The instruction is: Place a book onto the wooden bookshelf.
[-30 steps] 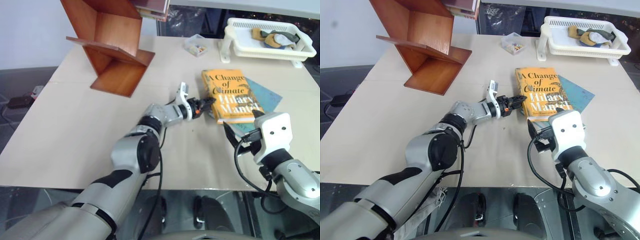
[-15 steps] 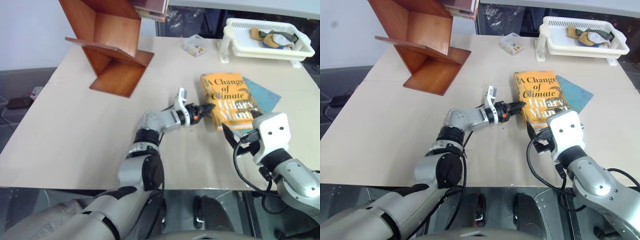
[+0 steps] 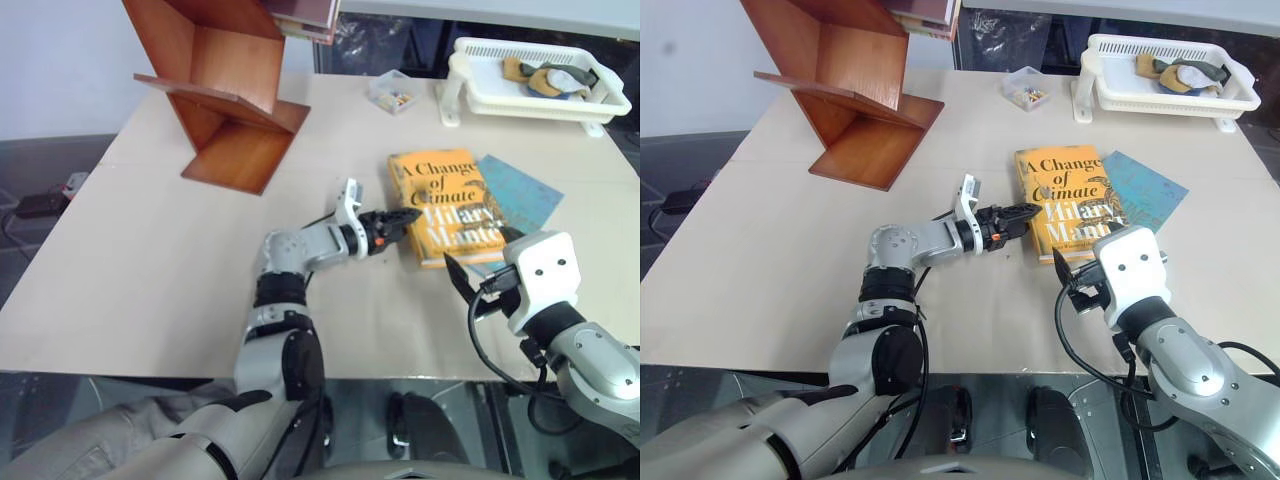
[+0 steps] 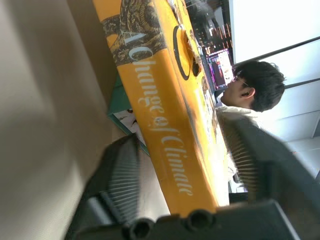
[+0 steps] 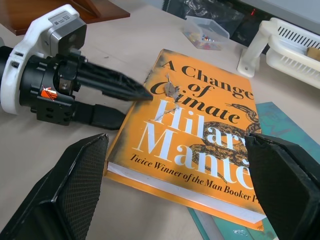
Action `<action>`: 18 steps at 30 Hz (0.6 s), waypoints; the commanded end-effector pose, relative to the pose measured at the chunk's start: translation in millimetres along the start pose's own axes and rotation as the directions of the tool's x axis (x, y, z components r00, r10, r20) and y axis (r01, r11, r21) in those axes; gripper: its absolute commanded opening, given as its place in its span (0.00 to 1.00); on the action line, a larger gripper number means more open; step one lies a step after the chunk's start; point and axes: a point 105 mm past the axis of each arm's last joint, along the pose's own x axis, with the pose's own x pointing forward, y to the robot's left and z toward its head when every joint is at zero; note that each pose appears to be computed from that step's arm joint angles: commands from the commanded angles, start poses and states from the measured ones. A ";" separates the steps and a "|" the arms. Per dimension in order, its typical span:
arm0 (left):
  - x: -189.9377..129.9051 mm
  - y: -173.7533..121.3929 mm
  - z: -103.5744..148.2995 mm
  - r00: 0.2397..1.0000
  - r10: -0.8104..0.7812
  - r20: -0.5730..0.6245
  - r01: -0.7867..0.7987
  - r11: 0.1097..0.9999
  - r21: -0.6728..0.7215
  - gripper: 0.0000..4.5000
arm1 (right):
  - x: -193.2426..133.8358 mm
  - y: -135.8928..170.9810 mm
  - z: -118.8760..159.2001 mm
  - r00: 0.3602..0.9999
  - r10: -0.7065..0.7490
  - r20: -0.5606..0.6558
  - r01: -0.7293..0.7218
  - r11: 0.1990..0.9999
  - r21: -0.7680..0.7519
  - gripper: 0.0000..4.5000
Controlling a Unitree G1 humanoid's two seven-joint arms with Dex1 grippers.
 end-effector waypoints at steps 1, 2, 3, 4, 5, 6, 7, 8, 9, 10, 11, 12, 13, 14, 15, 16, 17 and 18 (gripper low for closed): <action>1.3 -11.2 13.6 0.999 -0.049 0.010 0.049 0.999 0.013 0.73 | -3.4 3.1 11.9 0.999 0.009 0.054 -0.009 1.000 -0.002 1.00; 3.4 -11.1 16.4 0.999 -0.054 0.007 0.054 0.998 0.011 0.73 | -3.1 3.6 12.0 0.998 0.011 0.054 -0.011 1.000 -0.002 1.00; 6.0 -11.6 18.4 0.998 -0.063 0.000 0.063 0.998 0.012 0.73 | -2.7 4.1 12.2 0.998 0.013 0.055 -0.013 1.000 -0.003 1.00; 8.5 -11.1 20.4 0.998 -0.063 0.000 0.063 0.998 0.024 0.73 | -2.3 4.5 12.6 0.998 0.015 0.055 -0.015 1.000 -0.004 1.00; 11.6 -12.5 23.1 0.998 -0.070 0.005 0.069 0.997 0.031 0.73 | -2.1 4.4 12.9 0.998 0.016 0.056 -0.016 1.000 -0.005 1.00; 14.1 -15.4 24.6 0.996 -0.085 0.003 0.085 0.996 0.033 0.73 | -2.0 4.5 13.2 0.998 0.017 0.057 -0.017 1.000 -0.005 1.00; 16.9 -17.5 26.0 0.996 -0.094 0.004 0.093 0.995 0.042 0.73 | -1.9 4.7 13.3 0.998 0.019 0.056 -0.018 1.000 -0.007 1.00; 18.6 -18.8 26.7 0.995 -0.100 0.003 0.100 0.994 0.048 0.73 | -2.0 4.9 13.4 0.998 0.020 0.056 -0.020 1.000 -0.007 1.00; 21.1 -18.9 27.6 0.995 -0.099 0.009 0.098 0.994 0.058 0.73 | -2.2 5.2 13.4 0.998 0.023 0.057 -0.023 1.000 -0.007 1.00; 23.1 -18.7 28.5 0.995 -0.098 0.015 0.097 0.993 0.069 0.73 | -2.4 5.6 13.4 0.998 0.026 0.057 -0.026 1.000 -0.007 1.00; 24.2 -18.6 29.1 0.995 -0.098 0.018 0.097 0.992 0.076 0.73 | -2.5 6.0 13.4 0.998 0.029 0.058 -0.028 1.000 -0.006 1.00; 26.1 -17.5 28.7 0.995 -0.094 0.022 0.092 0.993 0.077 0.73 | -2.9 6.3 13.2 0.998 0.031 0.057 -0.030 1.000 -0.005 1.00; 27.7 -17.4 26.9 0.995 -0.098 0.016 0.096 0.992 0.080 0.73 | -3.3 6.7 13.0 0.998 0.032 0.057 -0.032 0.999 -0.002 1.00; 29.2 -17.4 24.9 0.995 -0.101 0.008 0.100 0.991 0.085 0.73 | -3.7 7.2 12.7 0.998 0.034 0.056 -0.034 0.999 0.001 1.00; 30.4 -17.2 23.2 0.995 -0.101 0.001 0.101 0.991 0.090 0.73 | -4.2 7.8 12.5 0.998 0.037 0.056 -0.037 0.999 0.003 1.00; 31.5 -17.8 21.3 0.994 -0.105 -0.008 0.106 0.990 0.094 0.73 | -4.7 8.5 12.0 0.998 0.040 0.055 -0.040 0.999 0.006 1.00; 32.3 -18.4 20.0 0.994 -0.110 -0.015 0.111 0.989 0.099 0.73 | -5.2 9.2 11.6 0.998 0.043 0.055 -0.043 0.999 0.008 1.00; 33.1 -19.9 18.9 0.993 -0.117 -0.021 0.119 0.988 0.099 0.73 | -5.9 9.9 11.1 0.997 0.046 0.054 -0.047 0.999 0.012 1.00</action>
